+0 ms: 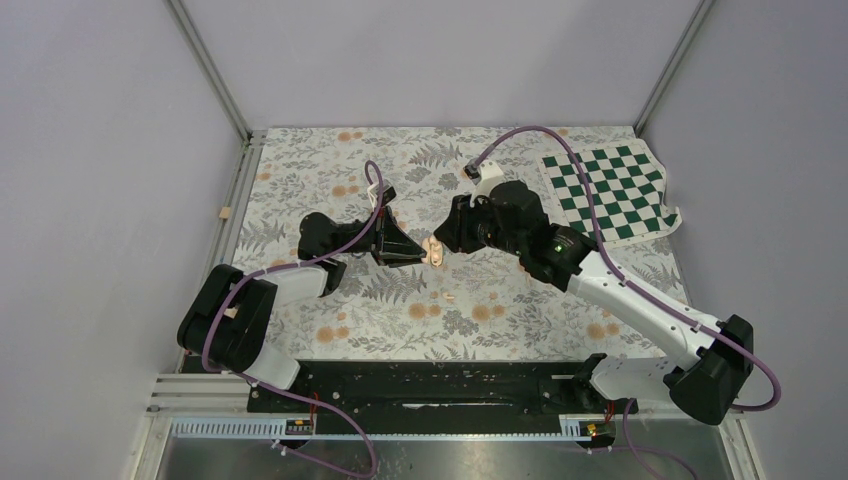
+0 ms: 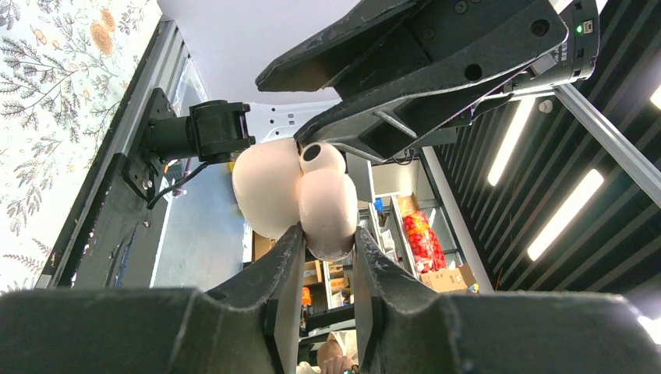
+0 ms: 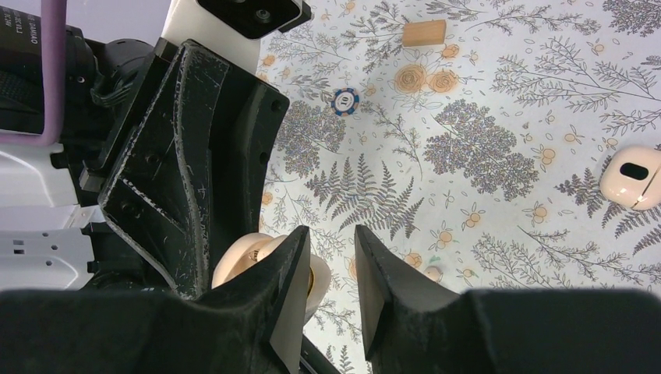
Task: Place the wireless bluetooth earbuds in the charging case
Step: Place the earbud in the charging case, then adjust the earbud with the charging case.
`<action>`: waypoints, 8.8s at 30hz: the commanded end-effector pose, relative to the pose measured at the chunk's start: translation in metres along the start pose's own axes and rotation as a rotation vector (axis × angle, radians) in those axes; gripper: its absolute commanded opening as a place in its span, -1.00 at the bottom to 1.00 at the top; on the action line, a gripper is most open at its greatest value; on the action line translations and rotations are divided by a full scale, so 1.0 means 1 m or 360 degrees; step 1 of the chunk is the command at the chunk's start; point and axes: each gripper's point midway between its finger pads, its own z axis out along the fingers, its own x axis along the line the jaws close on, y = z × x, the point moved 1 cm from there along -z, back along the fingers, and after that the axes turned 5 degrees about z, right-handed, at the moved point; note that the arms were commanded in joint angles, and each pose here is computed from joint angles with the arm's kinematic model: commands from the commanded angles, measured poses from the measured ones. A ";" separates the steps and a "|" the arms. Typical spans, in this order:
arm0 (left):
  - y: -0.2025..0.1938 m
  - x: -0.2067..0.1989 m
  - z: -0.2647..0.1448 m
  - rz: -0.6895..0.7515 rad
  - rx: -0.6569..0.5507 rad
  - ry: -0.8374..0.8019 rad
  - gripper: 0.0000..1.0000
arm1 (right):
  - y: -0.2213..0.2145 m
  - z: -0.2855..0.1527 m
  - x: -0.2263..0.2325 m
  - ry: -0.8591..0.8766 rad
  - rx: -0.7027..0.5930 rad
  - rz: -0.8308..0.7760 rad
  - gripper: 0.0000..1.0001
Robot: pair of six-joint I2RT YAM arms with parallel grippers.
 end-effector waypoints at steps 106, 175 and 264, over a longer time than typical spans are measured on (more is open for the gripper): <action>-0.003 -0.013 -0.002 0.0152 0.0018 -0.0050 -1.00 | 0.005 -0.018 0.027 0.0011 0.0317 -0.0248 -0.14; -0.005 -0.018 -0.002 0.0182 0.0031 -0.0061 -1.00 | 0.014 -0.001 0.011 -0.0207 0.0372 -0.0303 -0.08; 0.001 -0.018 0.000 0.0182 0.0039 -0.0065 -1.00 | 0.023 0.004 0.024 -0.0146 0.0333 -0.0281 -0.09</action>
